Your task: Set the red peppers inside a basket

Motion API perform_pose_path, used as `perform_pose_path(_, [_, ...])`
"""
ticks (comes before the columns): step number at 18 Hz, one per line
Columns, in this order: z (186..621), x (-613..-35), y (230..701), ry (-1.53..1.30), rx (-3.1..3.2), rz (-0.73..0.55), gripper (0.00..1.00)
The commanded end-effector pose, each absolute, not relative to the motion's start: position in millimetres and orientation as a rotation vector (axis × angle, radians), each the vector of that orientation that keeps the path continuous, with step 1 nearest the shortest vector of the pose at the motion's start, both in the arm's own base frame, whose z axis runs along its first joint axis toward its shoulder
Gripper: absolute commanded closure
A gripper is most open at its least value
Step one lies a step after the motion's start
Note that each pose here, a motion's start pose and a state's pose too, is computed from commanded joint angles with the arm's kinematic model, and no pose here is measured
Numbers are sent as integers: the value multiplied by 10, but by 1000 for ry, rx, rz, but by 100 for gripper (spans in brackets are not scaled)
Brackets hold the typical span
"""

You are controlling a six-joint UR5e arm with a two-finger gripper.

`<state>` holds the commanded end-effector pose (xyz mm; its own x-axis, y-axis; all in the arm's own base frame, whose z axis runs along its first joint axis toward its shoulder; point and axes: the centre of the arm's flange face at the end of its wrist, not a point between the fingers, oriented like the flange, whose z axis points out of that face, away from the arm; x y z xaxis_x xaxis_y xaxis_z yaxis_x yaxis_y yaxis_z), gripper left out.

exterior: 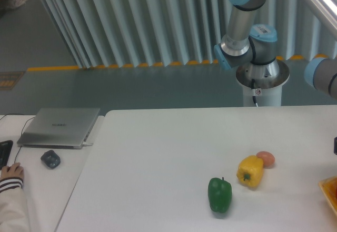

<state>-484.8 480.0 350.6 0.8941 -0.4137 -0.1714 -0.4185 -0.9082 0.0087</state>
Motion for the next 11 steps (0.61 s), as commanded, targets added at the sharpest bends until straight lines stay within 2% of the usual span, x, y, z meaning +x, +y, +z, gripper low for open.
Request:
perform_pose_path(2, [3556, -4703, 4869, 692, -3005, 195, 0])
perform_pose_path(3, [3617, -4617, 4904, 681, -2931, 94, 0])
perform_pose_path(4, [3695, -4551, 4894, 690, -2906, 63, 0])
perform_pose_path(11, [3768, -3774, 5284, 868, -2874, -3, 0])
